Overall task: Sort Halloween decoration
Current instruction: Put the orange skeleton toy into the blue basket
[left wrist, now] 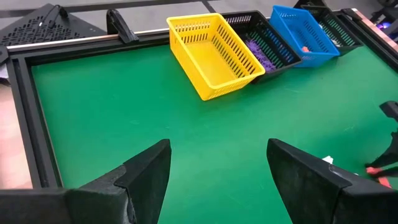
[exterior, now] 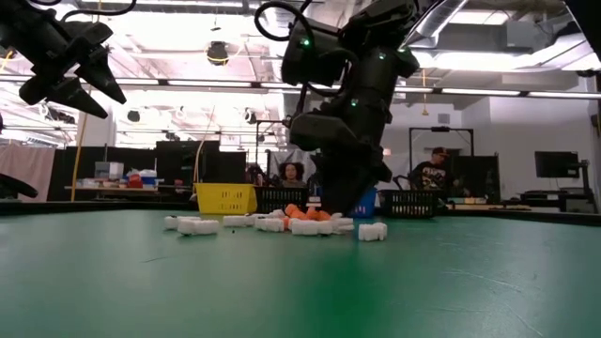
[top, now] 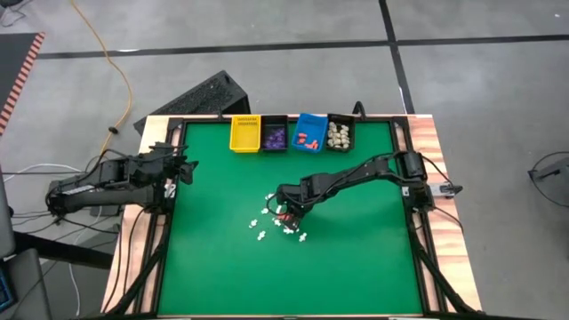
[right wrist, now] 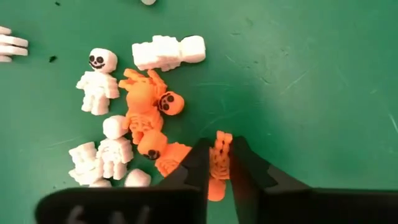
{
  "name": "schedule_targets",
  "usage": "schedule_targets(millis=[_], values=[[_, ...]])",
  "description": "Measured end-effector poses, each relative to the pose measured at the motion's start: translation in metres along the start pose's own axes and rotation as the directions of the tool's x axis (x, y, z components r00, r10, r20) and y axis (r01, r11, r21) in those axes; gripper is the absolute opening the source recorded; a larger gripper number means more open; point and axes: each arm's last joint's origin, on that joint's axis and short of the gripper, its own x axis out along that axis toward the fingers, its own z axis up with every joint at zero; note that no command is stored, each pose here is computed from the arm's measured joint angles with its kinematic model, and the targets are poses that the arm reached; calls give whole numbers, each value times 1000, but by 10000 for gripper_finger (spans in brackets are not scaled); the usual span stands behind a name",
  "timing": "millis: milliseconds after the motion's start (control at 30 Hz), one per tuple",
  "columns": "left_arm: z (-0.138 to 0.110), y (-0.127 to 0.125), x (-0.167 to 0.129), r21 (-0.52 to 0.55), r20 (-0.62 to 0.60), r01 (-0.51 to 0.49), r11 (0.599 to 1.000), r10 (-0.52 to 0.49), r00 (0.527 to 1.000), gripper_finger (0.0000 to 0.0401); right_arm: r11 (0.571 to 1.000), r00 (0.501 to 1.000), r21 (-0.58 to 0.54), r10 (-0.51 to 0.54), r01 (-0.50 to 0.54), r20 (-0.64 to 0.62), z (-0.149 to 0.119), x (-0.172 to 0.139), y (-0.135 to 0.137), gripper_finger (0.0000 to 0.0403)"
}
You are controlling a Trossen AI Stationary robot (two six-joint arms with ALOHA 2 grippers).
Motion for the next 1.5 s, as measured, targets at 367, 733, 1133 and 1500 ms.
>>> schedule_targets(millis=[367,733,1133,1500], values=[[0,0,0,-2,3,-3,1000,3,1000,256,997,998,78,22,-27,56,18,-22,-11,47],[0,0,0,-2,2,-4,1000,4,1000,256,970,958,241,-53,-17,281,57,-95,-87,45],[0,0,0,-1,0,-5,1000,5,1000,256,856,897,512,-284,78,339,73,-125,-193,91],[0,1,0,2,-3,-6,1000,6,1000,256,848,897,522,-298,92,327,72,-128,-208,228]])
